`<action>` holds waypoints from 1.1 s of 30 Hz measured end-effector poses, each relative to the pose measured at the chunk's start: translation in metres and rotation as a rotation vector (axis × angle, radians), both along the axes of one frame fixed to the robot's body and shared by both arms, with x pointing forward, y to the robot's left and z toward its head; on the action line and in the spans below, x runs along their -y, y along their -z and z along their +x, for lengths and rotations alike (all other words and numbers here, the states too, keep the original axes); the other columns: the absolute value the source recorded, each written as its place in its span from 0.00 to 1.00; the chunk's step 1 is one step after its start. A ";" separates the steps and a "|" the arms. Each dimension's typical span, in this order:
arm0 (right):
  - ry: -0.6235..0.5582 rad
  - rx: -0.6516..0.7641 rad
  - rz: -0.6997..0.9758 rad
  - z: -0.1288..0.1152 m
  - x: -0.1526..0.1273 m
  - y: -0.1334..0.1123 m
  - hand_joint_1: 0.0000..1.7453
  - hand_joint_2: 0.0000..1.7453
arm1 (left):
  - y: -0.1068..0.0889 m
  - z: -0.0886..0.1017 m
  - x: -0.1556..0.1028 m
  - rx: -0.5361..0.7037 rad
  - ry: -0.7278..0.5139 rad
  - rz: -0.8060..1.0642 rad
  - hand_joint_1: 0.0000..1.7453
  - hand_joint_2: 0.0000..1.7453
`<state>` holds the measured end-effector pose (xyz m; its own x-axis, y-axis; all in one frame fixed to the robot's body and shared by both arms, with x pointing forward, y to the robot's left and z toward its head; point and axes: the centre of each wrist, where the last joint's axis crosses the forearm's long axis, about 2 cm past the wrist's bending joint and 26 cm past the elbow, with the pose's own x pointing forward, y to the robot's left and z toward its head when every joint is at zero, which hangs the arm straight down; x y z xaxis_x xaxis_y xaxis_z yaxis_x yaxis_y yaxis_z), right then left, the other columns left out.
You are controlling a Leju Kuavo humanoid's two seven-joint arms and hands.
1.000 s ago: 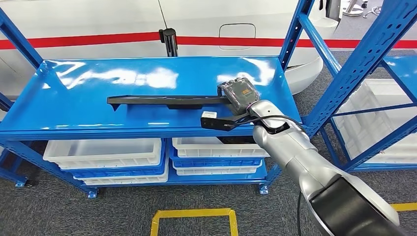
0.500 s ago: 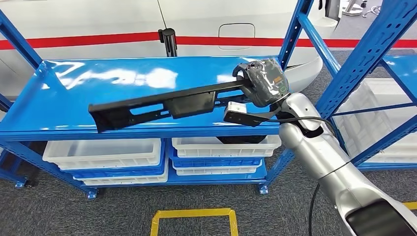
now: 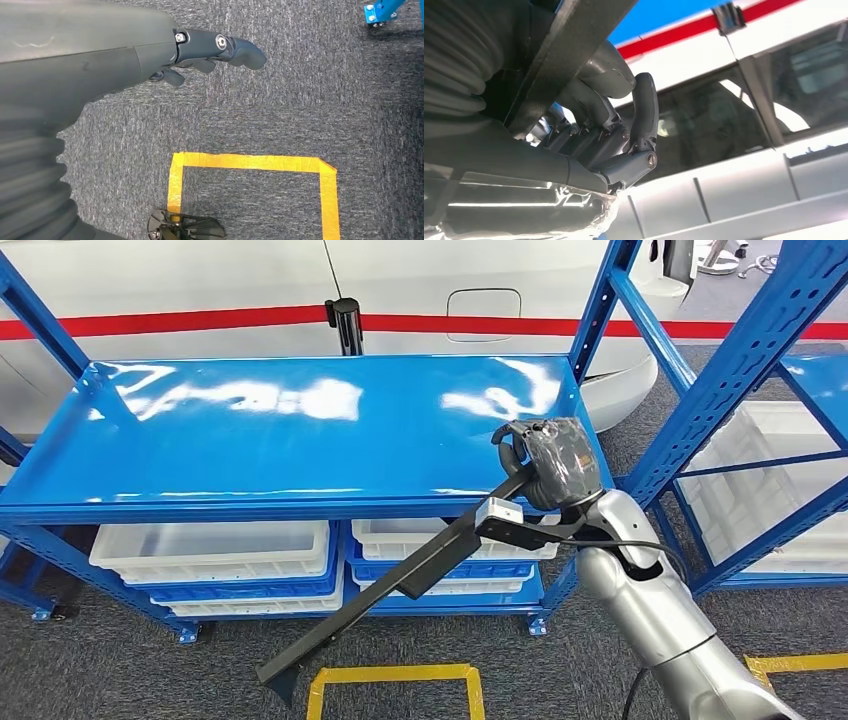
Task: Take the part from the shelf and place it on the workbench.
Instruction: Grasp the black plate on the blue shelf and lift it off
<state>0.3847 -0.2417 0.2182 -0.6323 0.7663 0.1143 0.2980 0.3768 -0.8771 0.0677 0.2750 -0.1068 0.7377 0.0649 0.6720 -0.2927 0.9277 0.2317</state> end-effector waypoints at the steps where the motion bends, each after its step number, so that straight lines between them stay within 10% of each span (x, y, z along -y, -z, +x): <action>1: 0.008 -0.005 -0.001 -0.003 0.002 0.005 1.00 1.00 | 0.000 0.000 0.000 -0.001 0.003 0.001 0.00 1.00; 11: 0.059 -0.059 -0.019 -0.031 0.018 0.042 1.00 1.00 | 0.000 0.001 0.002 -0.009 0.021 -0.002 0.00 1.00; 33: 0.115 -0.041 0.004 -0.041 0.035 0.041 1.00 1.00 | -0.001 0.006 0.007 -0.023 0.035 -0.015 0.00 1.00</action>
<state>0.3437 -0.2769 0.1776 -0.5347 0.8331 0.1416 0.3034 0.3456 -0.8880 0.0736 0.2679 -0.1055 0.7550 0.0486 0.6539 -0.2547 0.9407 0.2241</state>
